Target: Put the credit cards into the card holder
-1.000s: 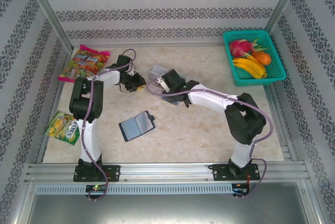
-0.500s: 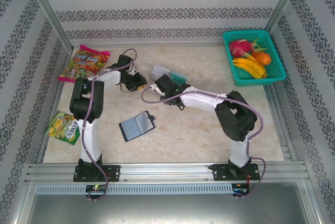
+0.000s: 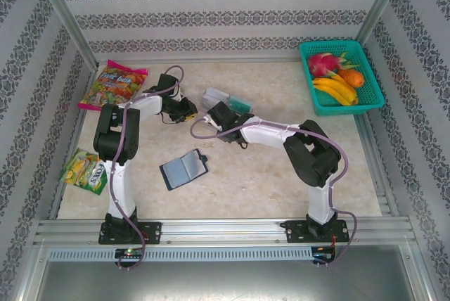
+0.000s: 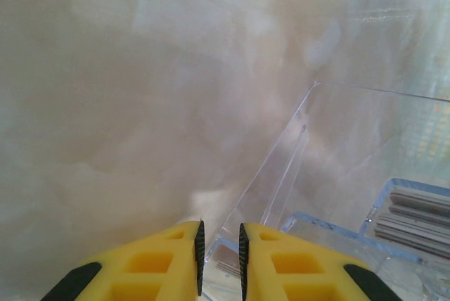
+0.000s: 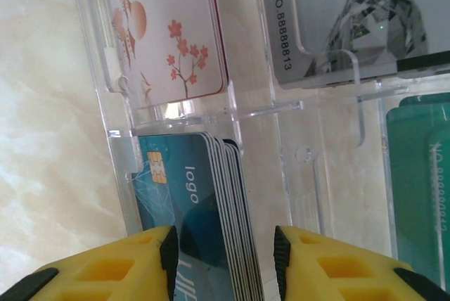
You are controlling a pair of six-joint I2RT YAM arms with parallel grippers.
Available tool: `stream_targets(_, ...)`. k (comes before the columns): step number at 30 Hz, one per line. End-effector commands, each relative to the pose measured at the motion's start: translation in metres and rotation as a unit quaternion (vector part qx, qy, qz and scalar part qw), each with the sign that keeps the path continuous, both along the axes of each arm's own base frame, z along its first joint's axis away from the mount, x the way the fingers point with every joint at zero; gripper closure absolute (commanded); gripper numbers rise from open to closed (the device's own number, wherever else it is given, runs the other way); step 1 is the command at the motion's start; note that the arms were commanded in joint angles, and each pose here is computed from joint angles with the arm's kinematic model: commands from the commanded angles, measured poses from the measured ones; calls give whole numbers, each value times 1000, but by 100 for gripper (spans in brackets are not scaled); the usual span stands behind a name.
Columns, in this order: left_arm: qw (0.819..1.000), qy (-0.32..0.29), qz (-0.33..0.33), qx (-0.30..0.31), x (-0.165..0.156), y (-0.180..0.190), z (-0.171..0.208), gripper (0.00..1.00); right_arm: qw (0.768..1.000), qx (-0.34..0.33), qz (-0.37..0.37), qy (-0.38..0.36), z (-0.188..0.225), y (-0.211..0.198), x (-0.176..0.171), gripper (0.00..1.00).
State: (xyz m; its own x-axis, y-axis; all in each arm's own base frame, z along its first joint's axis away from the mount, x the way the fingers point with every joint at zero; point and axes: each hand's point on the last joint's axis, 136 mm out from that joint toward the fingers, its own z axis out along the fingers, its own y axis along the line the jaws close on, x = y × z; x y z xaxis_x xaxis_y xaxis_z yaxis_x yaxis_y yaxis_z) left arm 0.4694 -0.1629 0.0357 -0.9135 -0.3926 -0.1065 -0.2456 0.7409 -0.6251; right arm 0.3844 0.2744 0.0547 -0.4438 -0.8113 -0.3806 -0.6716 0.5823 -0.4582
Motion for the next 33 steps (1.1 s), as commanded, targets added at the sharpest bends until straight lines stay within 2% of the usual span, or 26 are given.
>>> stream_targets(1,1000,-13,-6,-11,1,-9,8,76,1000,-18,-14,-1,-9,-9,5,59)
stream_targets(11,1000,-12,-7,-11,0,-8,9,76,998,-34,-39,-32,-7,-18,15,63)
stream_targets(19,1000,-12,-7,-19,0,-11,8,76,996,-41,-55,-49,0,-22,19,83)
stream_targets(24,1000,-13,-7,-20,1,-11,9,76,997,-33,-52,-44,0,-20,19,83)
stream_targets(33,1000,-13,-7,-19,1,-11,10,76,998,0,-62,-18,0,-25,25,76)
